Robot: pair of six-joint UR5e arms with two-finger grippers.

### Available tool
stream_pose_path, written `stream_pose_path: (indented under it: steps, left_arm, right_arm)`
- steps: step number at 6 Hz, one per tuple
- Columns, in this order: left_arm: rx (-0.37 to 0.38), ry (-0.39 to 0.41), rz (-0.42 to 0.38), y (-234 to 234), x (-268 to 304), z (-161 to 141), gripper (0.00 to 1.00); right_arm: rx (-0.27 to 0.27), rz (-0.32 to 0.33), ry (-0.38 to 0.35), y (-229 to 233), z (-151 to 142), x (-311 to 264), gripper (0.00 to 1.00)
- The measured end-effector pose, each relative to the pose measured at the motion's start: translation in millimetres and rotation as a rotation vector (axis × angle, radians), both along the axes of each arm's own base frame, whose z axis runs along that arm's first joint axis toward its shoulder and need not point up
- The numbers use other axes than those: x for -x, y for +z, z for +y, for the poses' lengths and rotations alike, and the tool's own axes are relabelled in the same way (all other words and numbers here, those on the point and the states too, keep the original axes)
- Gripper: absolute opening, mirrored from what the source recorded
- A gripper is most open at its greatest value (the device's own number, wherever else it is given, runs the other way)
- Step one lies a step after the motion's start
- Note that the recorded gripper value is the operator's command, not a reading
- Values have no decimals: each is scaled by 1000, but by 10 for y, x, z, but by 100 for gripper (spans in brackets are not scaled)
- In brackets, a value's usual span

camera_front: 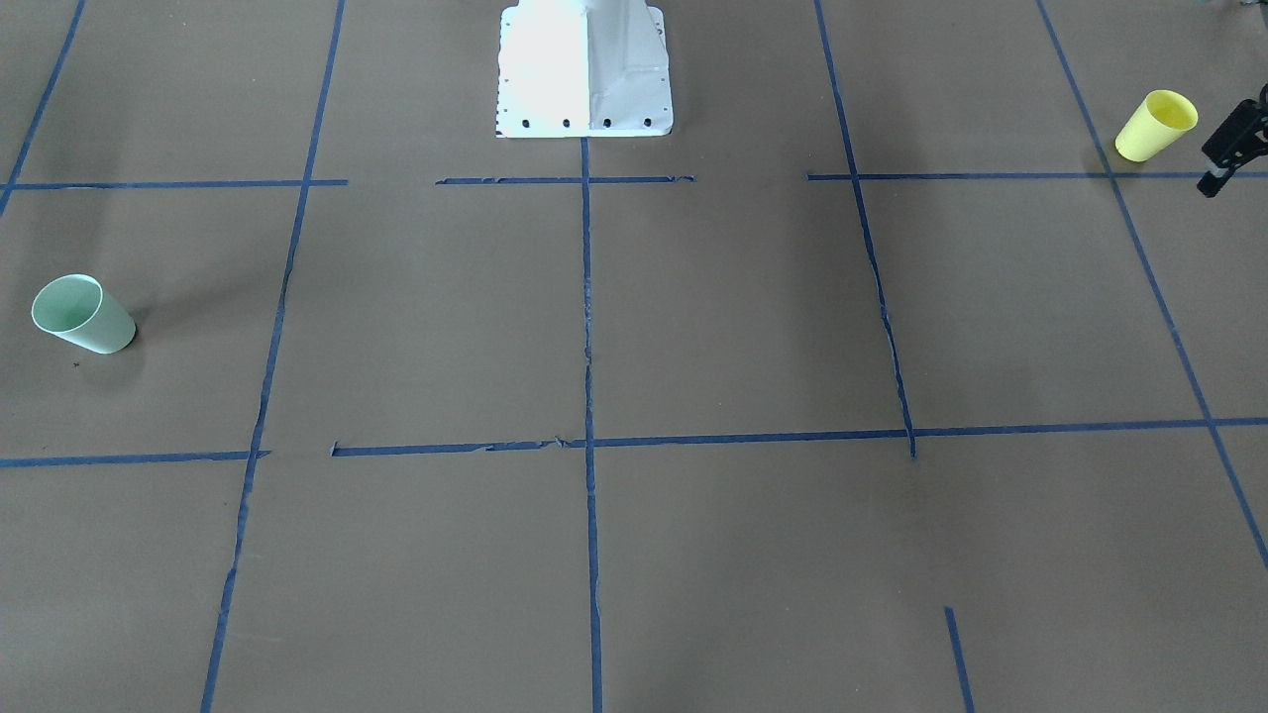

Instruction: Transfer and stack yellow cup on green cup

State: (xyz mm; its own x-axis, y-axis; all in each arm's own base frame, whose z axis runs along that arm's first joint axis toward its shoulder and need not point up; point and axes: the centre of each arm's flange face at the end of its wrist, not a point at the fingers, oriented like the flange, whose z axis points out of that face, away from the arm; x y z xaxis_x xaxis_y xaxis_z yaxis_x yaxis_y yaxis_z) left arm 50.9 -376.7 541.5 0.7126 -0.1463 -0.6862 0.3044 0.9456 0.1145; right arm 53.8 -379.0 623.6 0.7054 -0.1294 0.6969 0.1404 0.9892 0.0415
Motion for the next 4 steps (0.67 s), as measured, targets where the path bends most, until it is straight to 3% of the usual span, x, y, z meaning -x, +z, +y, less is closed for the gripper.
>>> stream_pose_path:
  steps: [1, 4]
  left_arm:
    - [38, -121, -68, 36, -423, 58, 100]
    - [98, -607, -290, 394, -1403, 491, 100]
  right_arm:
    - [0, -1, 0, -2, 0, 0, 100]
    - [-2, -1, -1, -7, 0, 1, 100]
